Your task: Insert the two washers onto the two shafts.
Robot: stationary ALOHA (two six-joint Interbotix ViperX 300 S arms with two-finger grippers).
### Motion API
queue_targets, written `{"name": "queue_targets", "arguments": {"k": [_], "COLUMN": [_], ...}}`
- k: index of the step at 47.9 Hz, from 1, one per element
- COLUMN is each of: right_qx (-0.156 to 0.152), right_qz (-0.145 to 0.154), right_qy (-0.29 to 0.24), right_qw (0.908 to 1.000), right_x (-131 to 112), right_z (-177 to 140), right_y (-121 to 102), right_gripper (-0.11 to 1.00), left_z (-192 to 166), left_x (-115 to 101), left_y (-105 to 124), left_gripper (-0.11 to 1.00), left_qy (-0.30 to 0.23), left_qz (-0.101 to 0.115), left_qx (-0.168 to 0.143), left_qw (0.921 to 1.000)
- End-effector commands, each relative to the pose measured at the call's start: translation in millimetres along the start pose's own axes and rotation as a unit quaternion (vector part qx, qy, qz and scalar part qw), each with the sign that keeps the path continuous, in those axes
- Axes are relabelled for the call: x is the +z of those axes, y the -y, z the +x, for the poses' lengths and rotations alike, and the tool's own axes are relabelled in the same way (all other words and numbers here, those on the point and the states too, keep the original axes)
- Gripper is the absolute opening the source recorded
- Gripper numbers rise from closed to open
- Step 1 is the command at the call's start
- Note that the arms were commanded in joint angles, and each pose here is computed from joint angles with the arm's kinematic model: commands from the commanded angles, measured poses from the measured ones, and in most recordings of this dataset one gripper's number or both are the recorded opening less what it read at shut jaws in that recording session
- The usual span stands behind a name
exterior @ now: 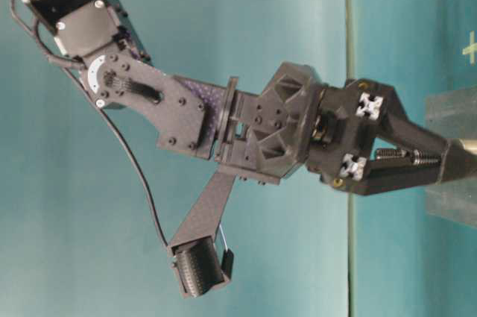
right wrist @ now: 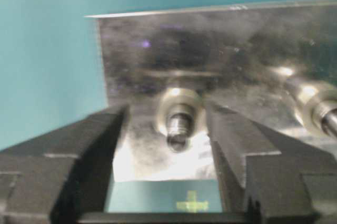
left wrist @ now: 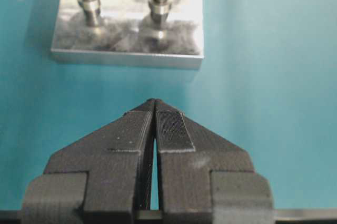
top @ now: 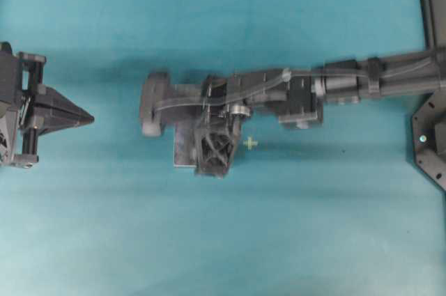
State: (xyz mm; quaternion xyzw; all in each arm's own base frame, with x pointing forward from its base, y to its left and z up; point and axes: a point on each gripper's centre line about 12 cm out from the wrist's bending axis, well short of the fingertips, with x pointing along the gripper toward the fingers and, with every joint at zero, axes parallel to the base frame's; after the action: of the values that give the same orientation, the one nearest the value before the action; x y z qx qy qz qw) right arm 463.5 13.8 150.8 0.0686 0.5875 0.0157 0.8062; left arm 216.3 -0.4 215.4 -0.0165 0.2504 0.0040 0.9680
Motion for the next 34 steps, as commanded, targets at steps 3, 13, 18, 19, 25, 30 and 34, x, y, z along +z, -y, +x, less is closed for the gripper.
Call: {"name": "queue_targets", "arguments": {"k": [3, 13, 18, 19, 25, 30, 34], "right_qx": [0.023, 0.012, 0.009, 0.009, 0.005, 0.001, 0.002], "right_qz": [-0.004, 0.022, 0.030, 0.031, 0.030, 0.024, 0.023], "right_qy": [0.028, 0.031, 0.037, 0.039, 0.040, 0.041, 0.049], "right_qw": [0.9993, 0.9992, 0.9988, 0.9987, 0.9987, 0.9989, 0.9985], "right_x": [11.9, 13.5, 15.1, 15.3, 12.6, 7.7, 4.5], "right_z": [-18.4, -22.3, -32.6, -34.7, -46.4, -55.3, -65.1], "right_y": [-19.2, 7.5, 17.7, 18.1, 21.6, 21.6, 19.7], "right_gripper": [0.59, 0.57, 0.56, 0.56, 0.56, 0.56, 0.56], "left_z": [-0.2, -0.6, -1.0, -1.1, -0.9, -1.2, -2.0], "left_x": [5.8, 6.8, 8.1, 8.8, 6.9, 5.4, 5.4], "left_y": [0.2, 0.2, 0.3, 0.3, 0.2, 0.2, 0.2], "left_gripper": [0.00, 0.00, 0.00, 0.00, 0.00, 0.00, 0.00], "left_qy": [0.009, 0.012, 0.013, 0.014, 0.012, 0.011, 0.012], "left_qz": [0.001, 0.000, 0.000, 0.000, -0.012, -0.018, -0.018], "left_qx": [0.000, 0.000, 0.000, 0.000, 0.000, 0.000, -0.001], "left_qw": [1.0000, 0.9999, 0.9999, 0.9999, 0.9999, 0.9998, 0.9998]}}
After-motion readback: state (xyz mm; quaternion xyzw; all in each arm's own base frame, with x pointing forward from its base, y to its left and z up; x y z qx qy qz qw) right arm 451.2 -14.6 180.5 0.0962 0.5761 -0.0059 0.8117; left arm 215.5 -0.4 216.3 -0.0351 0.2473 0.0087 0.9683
